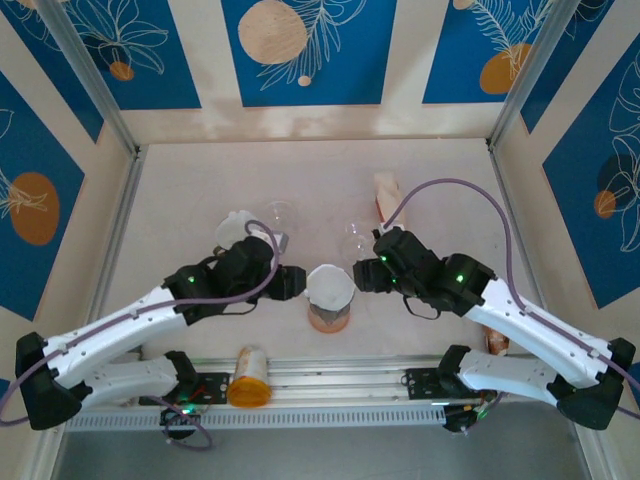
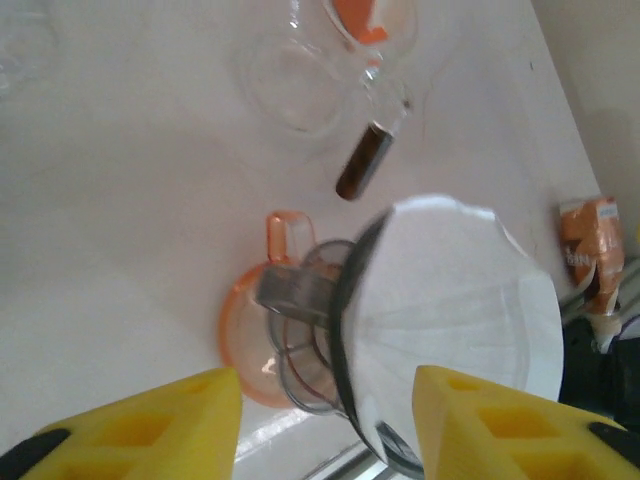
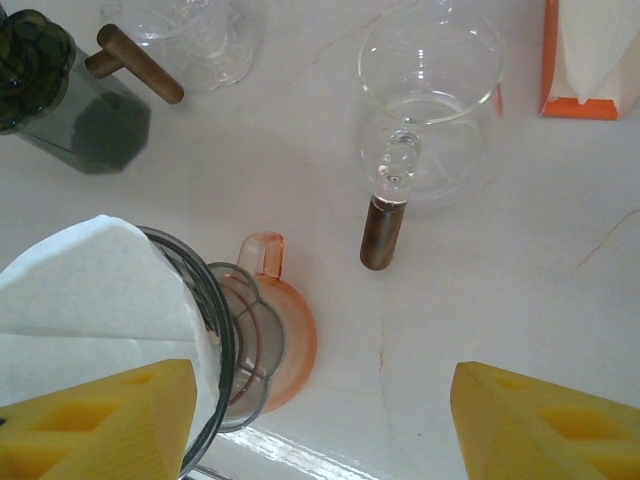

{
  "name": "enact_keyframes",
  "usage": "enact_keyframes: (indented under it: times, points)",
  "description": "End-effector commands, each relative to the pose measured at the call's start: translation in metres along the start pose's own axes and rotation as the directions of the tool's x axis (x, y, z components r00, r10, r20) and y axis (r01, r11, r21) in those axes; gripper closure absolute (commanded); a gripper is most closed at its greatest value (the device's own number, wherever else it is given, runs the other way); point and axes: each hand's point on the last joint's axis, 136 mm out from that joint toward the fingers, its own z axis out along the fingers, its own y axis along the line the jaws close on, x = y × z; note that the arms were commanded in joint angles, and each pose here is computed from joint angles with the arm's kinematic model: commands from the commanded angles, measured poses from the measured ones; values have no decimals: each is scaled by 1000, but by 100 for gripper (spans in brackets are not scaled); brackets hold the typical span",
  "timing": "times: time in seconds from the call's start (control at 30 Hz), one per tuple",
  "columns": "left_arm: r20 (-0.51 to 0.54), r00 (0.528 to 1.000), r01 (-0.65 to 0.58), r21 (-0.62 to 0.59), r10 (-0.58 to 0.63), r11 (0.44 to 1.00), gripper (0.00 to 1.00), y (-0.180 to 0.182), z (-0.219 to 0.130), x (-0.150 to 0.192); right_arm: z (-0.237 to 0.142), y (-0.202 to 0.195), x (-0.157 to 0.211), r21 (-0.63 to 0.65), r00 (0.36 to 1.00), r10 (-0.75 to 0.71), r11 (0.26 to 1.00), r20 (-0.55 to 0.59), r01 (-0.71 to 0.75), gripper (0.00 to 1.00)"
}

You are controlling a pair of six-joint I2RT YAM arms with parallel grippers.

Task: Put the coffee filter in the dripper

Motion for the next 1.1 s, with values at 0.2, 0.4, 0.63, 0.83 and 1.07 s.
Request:
enact_keyframes:
  times: [0.2,0.4,0.63,0.83,1.07]
  points:
    - [36,998,-51,-87,54,995,52,4,13,-53,-5,-16,4,30,999,45,998,28,-46,32]
    - [22,996,-82,-210,89,974,52,14,47,-90,-9,-23,8,30,997,64,997,39,-65,32]
    - [-45,991,-132,-325,124,937,49,29,94,-123,-11,-36,18,56,996,85,995,33,-87,32]
    - [-89,985,-166,-318,145,933,43,29,139,-131,3,-45,27,56,992,129,990,8,-129,32]
    - [-91,989,-140,-285,118,948,43,22,148,-132,32,-54,-4,-10,971,235,972,38,-235,31]
